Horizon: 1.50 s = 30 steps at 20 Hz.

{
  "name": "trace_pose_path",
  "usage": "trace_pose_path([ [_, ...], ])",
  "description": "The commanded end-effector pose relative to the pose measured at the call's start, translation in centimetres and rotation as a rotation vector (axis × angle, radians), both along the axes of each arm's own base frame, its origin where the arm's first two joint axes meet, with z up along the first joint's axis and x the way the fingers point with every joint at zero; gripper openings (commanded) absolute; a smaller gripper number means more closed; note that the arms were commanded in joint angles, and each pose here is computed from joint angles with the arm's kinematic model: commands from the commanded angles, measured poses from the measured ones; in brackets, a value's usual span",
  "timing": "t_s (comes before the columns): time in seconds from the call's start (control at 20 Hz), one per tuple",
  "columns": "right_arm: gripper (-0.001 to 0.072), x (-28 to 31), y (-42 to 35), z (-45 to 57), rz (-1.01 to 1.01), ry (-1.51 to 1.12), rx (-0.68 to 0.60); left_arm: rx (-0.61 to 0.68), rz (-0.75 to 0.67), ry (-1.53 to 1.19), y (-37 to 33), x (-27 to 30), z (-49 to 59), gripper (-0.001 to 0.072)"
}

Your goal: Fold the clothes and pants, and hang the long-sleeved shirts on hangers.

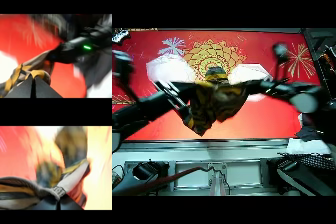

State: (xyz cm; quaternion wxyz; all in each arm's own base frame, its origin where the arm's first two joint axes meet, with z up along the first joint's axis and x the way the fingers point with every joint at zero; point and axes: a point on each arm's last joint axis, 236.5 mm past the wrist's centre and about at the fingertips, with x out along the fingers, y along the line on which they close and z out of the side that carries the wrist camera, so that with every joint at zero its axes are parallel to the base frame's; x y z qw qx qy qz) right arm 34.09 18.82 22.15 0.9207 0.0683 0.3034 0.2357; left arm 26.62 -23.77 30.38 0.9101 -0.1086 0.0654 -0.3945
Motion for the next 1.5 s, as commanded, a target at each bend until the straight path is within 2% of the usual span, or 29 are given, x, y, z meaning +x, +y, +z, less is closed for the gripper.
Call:
trace_pose_path([
  [0.0,0.0067,-4.0,-3.6,18.1,0.007,-0.477,-0.037,-0.235,0.086,-0.206,3.5,-1.7,10.5,0.0014],
  [0.2,0.0066,-9.9,-5.8,30.3,-0.002,-0.740,0.044,-0.325,0.018,-0.399,4.8,-7.3,19.8,0.0014],
  [0.3,0.0066,-9.7,-5.2,30.8,0.016,-0.726,0.052,-0.328,0.009,-0.400,4.2,-7.0,20.5,0.0014],
  [0.4,0.0065,-6.9,-4.1,28.1,0.026,-0.627,0.009,-0.276,0.007,-0.354,2.5,-4.7,18.6,0.0014],
  [0.55,0.0065,0.3,-2.5,17.5,0.030,-0.305,-0.181,-0.103,0.077,-0.264,1.4,1.2,13.3,0.0014],
  [0.65,0.0065,3.3,-1.9,7.6,0.064,0.005,-0.328,0.034,0.121,-0.078,2.7,5.7,7.1,0.0014],
  [0.8,0.0066,3.1,-1.2,-5.9,0.152,0.490,-0.493,0.239,0.192,0.294,7.4,9.5,-4.5,0.0014],
  [0.95,0.0066,2.6,1.9,-13.3,0.258,0.703,-0.538,0.309,0.246,0.599,11.7,9.9,-14.7,0.0014],
  [1.2,0.0064,4.0,13.3,-15.8,0.395,0.479,-0.476,0.336,0.270,0.918,14.4,6.8,-27.1,0.0015],
  [1.45,0.0064,4.3,18.1,-17.3,0.408,0.403,-0.425,0.306,0.321,1.027,17.2,4.9,-29.5,0.0022],
])
